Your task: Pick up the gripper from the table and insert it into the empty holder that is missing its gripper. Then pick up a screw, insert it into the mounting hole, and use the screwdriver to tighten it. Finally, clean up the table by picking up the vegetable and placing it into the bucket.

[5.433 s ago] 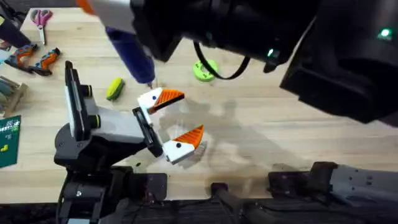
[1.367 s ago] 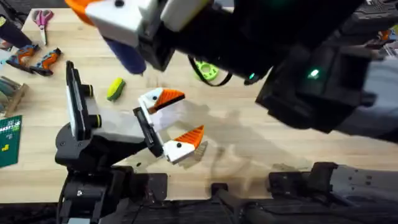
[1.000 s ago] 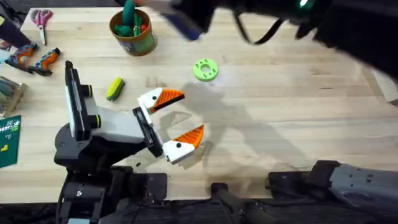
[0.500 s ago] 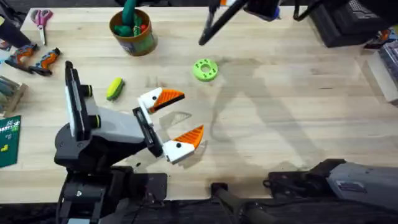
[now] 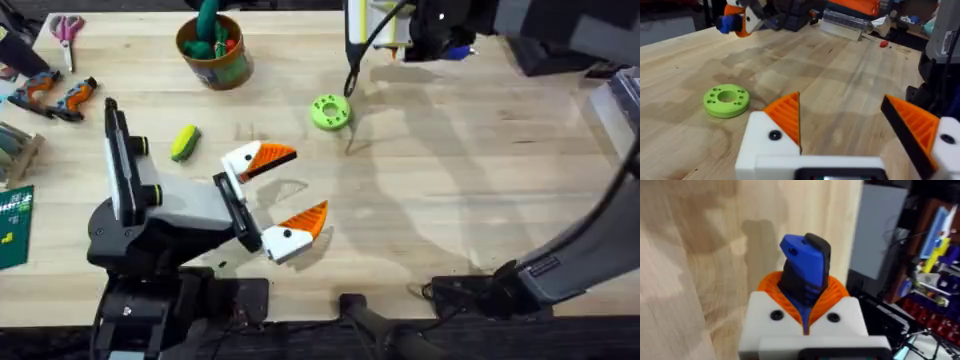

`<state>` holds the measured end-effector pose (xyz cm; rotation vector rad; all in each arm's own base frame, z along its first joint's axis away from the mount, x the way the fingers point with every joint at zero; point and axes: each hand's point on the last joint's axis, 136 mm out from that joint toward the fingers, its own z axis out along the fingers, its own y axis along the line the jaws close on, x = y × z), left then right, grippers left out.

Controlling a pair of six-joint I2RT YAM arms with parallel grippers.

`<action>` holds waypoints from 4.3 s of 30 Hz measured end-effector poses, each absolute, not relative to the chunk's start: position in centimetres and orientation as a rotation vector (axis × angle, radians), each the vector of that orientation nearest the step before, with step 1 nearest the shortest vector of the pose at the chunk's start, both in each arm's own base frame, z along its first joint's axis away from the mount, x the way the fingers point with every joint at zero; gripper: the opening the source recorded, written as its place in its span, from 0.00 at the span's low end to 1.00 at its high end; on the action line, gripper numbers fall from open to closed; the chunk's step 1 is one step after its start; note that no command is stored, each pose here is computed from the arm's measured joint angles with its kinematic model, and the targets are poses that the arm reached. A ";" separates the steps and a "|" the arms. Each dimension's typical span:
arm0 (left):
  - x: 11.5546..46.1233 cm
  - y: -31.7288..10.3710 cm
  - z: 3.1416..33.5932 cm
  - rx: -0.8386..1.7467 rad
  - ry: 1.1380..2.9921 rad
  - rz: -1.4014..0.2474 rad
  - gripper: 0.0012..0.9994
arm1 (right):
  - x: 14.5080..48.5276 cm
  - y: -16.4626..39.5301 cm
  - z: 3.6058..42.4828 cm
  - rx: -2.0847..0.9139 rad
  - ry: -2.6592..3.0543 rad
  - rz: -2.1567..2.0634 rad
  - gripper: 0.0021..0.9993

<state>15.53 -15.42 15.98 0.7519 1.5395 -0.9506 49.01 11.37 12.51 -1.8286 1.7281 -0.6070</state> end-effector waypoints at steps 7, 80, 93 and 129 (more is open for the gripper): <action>15.5 -15.4 16.0 0.752 1.539 -0.950 0.99 | 49.5 9.9 8.4 -1.895 1.784 -0.599 0.02; 15.5 -15.4 16.0 0.752 1.539 -0.951 0.99 | 34.9 9.5 30.1 -0.596 2.198 -0.049 0.99; 15.5 -15.4 16.0 0.752 1.539 -0.951 0.99 | 29.4 7.4 33.3 -0.264 2.215 0.098 0.99; 18.8 -4.7 25.2 0.222 1.966 -0.234 0.99 | 27.8 5.4 33.5 -0.087 2.238 0.129 0.99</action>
